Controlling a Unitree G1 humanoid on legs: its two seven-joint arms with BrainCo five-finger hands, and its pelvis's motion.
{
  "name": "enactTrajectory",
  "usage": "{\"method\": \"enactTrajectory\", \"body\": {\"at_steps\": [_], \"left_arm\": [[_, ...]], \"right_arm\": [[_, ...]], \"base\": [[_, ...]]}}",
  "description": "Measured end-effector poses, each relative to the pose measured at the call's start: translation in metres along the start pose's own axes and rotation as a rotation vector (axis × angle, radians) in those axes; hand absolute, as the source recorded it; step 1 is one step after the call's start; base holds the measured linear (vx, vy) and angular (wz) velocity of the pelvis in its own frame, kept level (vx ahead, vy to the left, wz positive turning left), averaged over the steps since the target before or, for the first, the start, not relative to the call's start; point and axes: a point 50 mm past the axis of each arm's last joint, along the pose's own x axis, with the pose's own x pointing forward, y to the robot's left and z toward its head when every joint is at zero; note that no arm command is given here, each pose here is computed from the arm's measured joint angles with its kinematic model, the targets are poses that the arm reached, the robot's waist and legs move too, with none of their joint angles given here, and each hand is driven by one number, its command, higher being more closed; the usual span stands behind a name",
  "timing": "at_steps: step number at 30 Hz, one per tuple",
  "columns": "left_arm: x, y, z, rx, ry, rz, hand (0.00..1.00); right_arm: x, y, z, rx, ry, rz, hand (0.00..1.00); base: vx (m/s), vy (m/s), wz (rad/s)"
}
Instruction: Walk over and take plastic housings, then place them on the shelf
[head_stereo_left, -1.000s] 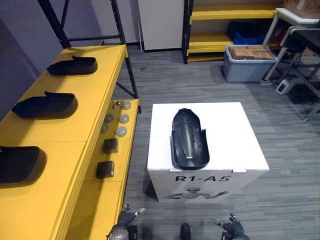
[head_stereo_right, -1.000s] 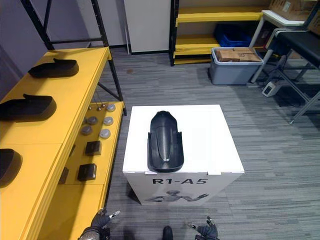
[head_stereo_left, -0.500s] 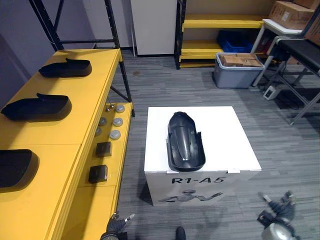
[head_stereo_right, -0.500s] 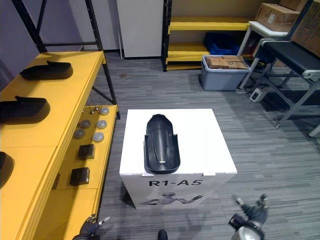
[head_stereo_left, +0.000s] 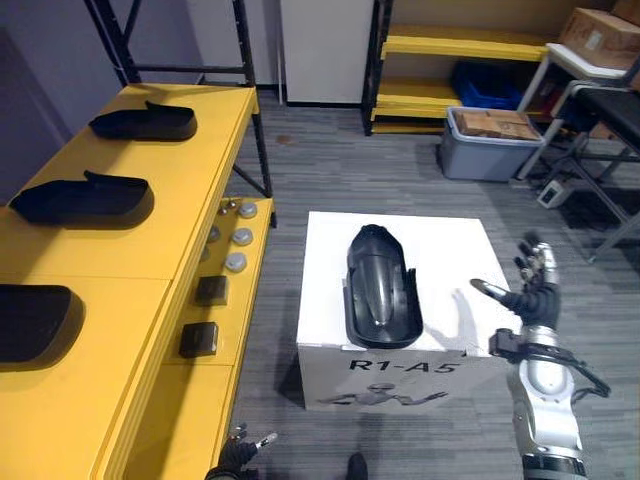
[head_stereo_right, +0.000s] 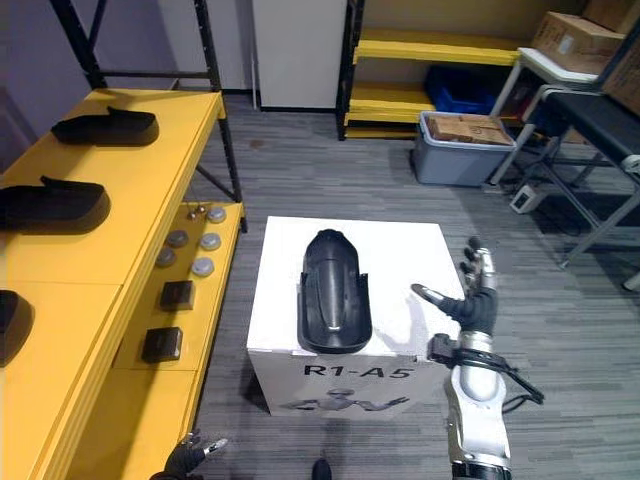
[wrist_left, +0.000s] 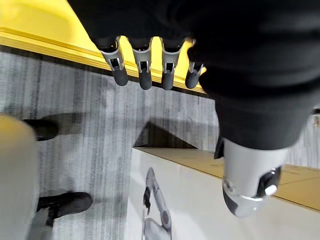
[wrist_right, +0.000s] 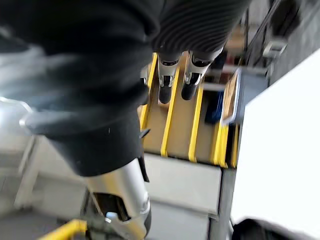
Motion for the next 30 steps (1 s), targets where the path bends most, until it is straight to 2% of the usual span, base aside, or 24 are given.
{"method": "enactTrajectory", "body": {"at_steps": [8, 11, 18, 19, 30], "left_arm": [[-0.001, -0.004, 0.0, 0.036, -0.008, -0.013, 0.0], [-0.001, -0.006, 0.003, 0.043, -0.018, -0.02, 0.0], [0.0, -0.011, 0.006, 0.035, -0.023, -0.013, 0.0], [0.0, -0.012, 0.007, 0.037, -0.023, -0.012, 0.0], [0.001, -0.011, 0.008, 0.059, -0.02, -0.02, 0.0]], "right_arm": [[0.001, 0.029, -0.044, -0.216, 0.22, 0.032, 0.0], [0.0, 0.039, -0.056, -0.227, 0.297, 0.012, 0.0], [0.004, 0.032, -0.071, -0.259, 0.407, -0.161, 0.0], [0.006, 0.031, -0.073, -0.255, 0.417, -0.177, 1.0], [0.027, 0.019, -0.081, -0.192, 0.468, -0.126, 1.0]], "base": [[-0.02, 0.031, 0.19], [-0.01, 0.008, 0.02], [0.02, 0.017, 0.03], [0.0, 0.0, 0.0], [0.0, 0.009, 0.01]]}}
